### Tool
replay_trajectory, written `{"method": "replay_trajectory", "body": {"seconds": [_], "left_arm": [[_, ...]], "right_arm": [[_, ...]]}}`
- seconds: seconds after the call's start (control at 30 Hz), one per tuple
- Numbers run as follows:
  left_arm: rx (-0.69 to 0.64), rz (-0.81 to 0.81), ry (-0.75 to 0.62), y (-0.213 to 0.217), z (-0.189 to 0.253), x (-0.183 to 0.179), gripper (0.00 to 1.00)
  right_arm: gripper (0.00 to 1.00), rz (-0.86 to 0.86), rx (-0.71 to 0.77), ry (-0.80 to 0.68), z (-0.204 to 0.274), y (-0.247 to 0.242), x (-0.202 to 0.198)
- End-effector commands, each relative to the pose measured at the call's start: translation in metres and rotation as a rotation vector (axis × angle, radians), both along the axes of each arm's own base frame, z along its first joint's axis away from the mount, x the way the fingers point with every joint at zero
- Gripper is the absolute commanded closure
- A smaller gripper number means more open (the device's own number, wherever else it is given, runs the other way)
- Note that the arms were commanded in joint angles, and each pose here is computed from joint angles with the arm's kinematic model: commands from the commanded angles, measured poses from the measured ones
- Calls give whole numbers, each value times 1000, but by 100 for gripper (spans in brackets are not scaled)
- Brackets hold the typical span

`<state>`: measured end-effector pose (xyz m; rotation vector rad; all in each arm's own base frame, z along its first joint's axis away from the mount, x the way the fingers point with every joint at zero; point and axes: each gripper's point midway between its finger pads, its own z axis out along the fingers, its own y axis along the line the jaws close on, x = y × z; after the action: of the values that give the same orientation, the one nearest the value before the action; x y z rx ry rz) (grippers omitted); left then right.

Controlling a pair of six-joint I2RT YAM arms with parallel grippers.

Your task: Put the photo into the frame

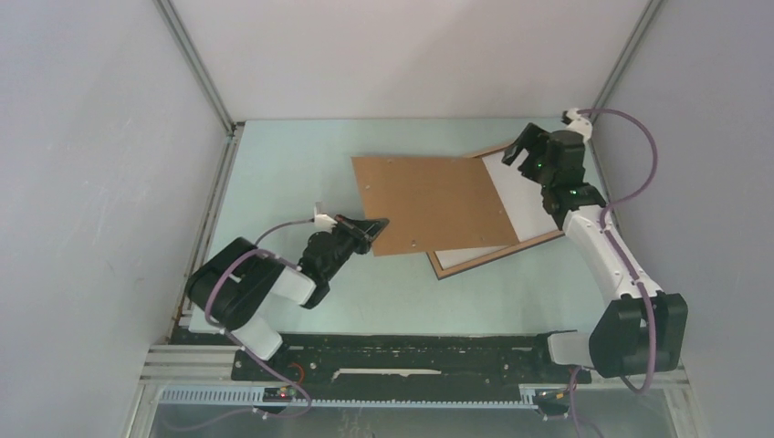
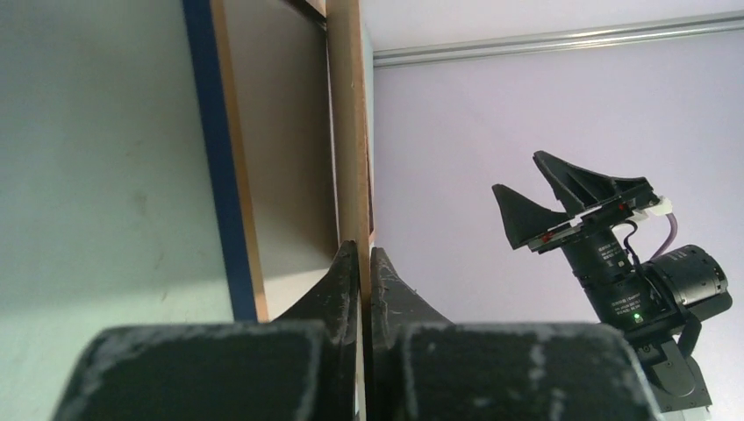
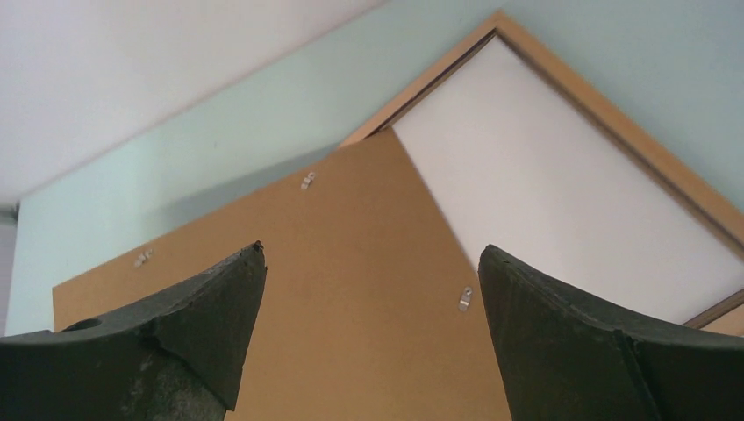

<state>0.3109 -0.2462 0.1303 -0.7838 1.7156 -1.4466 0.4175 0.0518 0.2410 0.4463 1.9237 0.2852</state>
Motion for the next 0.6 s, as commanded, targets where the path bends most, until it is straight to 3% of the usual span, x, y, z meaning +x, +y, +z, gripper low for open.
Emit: {"method": "replay_trajectory", "body": {"seconds": [0.0, 0.17, 0.4, 0.57], "left_arm": [[-170, 66, -203, -22, 74, 34, 100], [-198, 39, -219, -62, 80, 48, 100], [-220, 38, -200, -95, 72, 61, 100], [-219, 74, -193, -110, 64, 69, 100]], "right_arm": [[2, -3, 71, -135, 33, -20, 18], [2, -63, 106, -134, 33, -57, 17], [2, -75, 45, -98, -5, -69, 12], [1, -108, 36, -105, -5, -82, 3]]}}
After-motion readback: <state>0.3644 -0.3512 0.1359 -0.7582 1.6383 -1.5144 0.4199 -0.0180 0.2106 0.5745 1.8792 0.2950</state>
